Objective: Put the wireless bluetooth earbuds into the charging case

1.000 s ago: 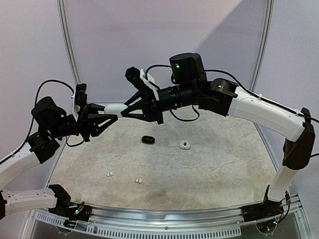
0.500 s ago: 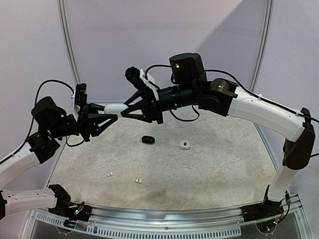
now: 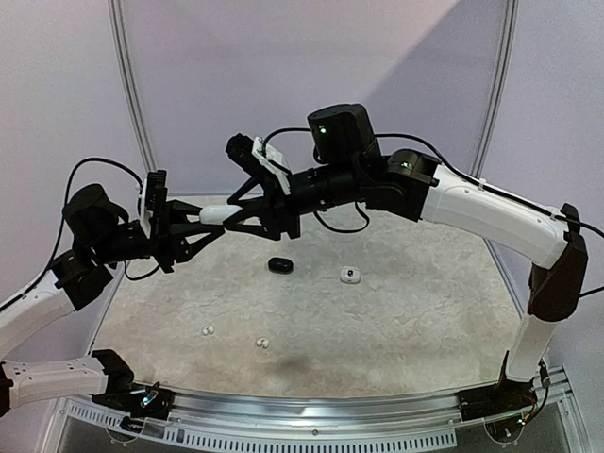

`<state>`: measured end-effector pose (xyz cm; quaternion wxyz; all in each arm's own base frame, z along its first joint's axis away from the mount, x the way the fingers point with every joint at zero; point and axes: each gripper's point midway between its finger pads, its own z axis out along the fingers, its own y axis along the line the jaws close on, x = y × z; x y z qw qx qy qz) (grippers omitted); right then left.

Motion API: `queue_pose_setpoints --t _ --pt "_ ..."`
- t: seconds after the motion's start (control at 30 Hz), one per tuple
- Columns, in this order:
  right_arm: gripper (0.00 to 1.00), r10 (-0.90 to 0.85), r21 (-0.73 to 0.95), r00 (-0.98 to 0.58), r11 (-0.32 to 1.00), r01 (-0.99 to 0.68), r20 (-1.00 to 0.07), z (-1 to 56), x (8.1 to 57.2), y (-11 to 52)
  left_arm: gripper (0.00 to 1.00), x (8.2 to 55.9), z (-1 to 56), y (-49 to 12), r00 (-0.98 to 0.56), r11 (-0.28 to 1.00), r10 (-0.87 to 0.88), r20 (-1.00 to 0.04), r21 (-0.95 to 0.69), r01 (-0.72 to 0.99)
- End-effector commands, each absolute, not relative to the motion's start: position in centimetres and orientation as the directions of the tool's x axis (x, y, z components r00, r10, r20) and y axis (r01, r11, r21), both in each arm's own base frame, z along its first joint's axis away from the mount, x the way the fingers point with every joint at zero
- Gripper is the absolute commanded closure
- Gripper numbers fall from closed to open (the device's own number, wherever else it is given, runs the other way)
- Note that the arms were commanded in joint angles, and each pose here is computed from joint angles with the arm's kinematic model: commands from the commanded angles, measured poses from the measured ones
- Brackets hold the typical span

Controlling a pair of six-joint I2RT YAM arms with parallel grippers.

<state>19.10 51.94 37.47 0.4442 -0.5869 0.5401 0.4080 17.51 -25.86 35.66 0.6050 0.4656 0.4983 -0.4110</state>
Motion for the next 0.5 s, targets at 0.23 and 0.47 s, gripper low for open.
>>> queue_pose_setpoints --t 0.23,0.47 --pt "0.57 -0.273 -0.082 0.058 0.077 -0.994 -0.96 37.6 21.9 52.1 1.0 15.6 33.2 -26.0 0.396 0.128 0.106 -0.912 0.407 0.904" --pt "0.57 -0.282 -0.062 0.04 0.067 -0.996 -0.958 36.9 22.0 52.3 1.0 15.6 32.7 -25.7 0.389 0.135 0.13 -0.912 0.405 0.904"
